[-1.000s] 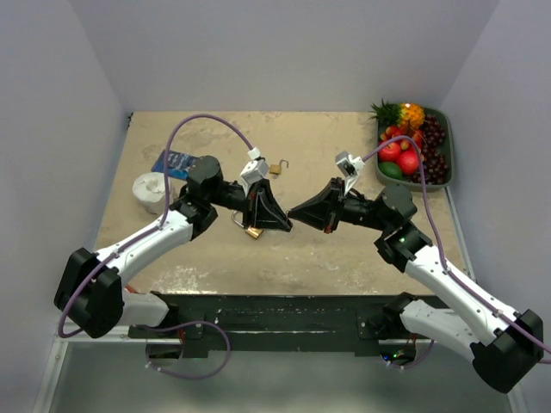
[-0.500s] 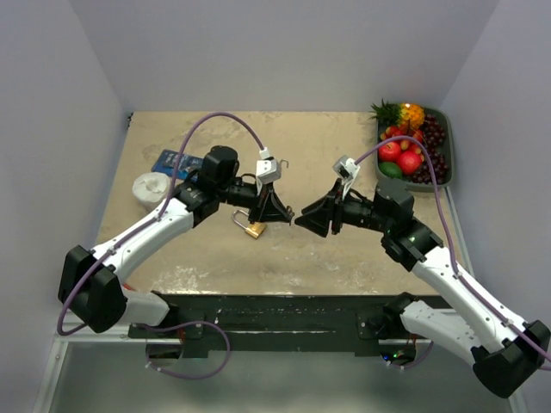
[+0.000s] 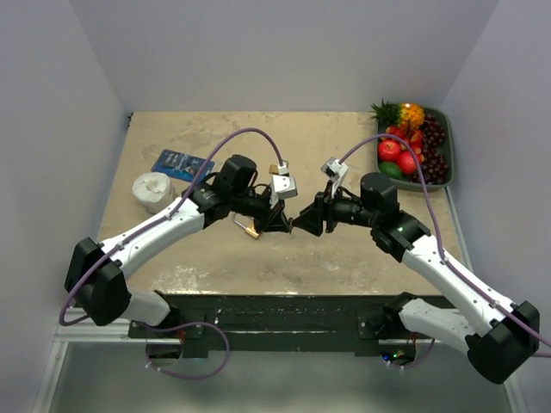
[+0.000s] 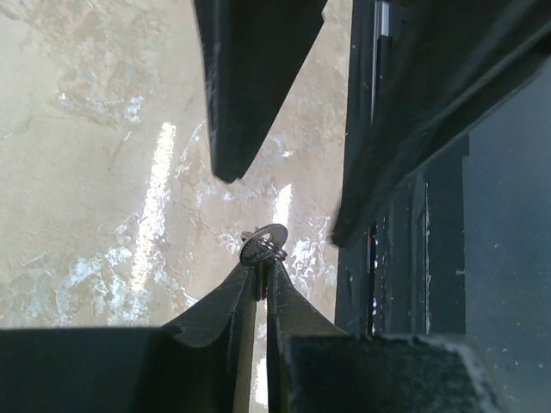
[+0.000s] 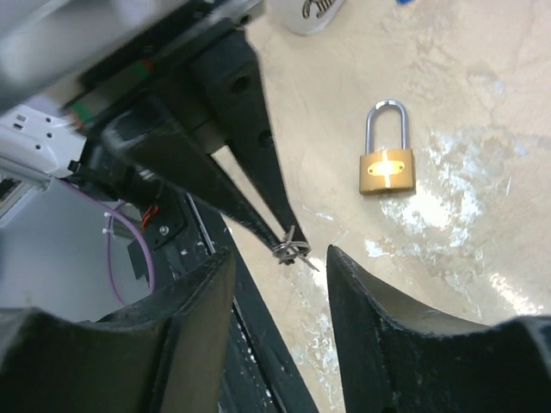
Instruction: Unlock with the key
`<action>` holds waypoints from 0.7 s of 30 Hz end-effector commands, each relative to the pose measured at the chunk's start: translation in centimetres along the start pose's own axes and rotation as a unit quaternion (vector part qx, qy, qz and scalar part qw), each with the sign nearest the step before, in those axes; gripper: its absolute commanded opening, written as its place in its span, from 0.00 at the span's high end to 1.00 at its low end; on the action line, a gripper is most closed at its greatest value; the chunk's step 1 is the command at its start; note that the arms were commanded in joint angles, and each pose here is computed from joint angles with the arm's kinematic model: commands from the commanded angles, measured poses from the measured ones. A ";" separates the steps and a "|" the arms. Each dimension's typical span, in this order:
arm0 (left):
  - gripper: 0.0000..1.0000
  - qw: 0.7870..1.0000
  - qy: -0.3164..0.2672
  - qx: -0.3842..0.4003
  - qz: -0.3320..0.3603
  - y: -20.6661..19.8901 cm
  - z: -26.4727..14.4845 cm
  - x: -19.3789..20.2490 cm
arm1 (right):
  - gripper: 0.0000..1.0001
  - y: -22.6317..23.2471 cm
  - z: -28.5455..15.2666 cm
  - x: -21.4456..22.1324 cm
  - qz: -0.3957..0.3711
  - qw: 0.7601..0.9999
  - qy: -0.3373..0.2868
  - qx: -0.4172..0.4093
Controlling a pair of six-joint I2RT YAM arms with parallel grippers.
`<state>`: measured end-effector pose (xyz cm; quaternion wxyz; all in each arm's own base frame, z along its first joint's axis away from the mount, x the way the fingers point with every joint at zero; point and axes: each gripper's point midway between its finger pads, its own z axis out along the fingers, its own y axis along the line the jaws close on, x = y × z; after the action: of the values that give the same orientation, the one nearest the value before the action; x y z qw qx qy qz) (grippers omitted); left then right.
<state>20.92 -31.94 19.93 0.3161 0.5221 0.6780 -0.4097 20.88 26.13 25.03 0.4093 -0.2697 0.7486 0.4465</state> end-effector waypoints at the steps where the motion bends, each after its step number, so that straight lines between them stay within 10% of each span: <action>1: 1.00 1.000 0.009 -0.012 0.026 0.2 0.1 -0.7 | 0.52 0.1 1.0 0.1 0.016 1.000 -0.014 -0.019; 21: 1.00 0.999 0.017 -0.010 0.028 0.0 0.6 -0.3 | 0.77 -0.5 2.3 1.6 0.053 0.998 -0.006 -0.025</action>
<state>20.46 -32.01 18.28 0.2975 0.5327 0.6909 -0.3878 21.30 27.29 21.78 0.3708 -0.2306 0.7650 0.4735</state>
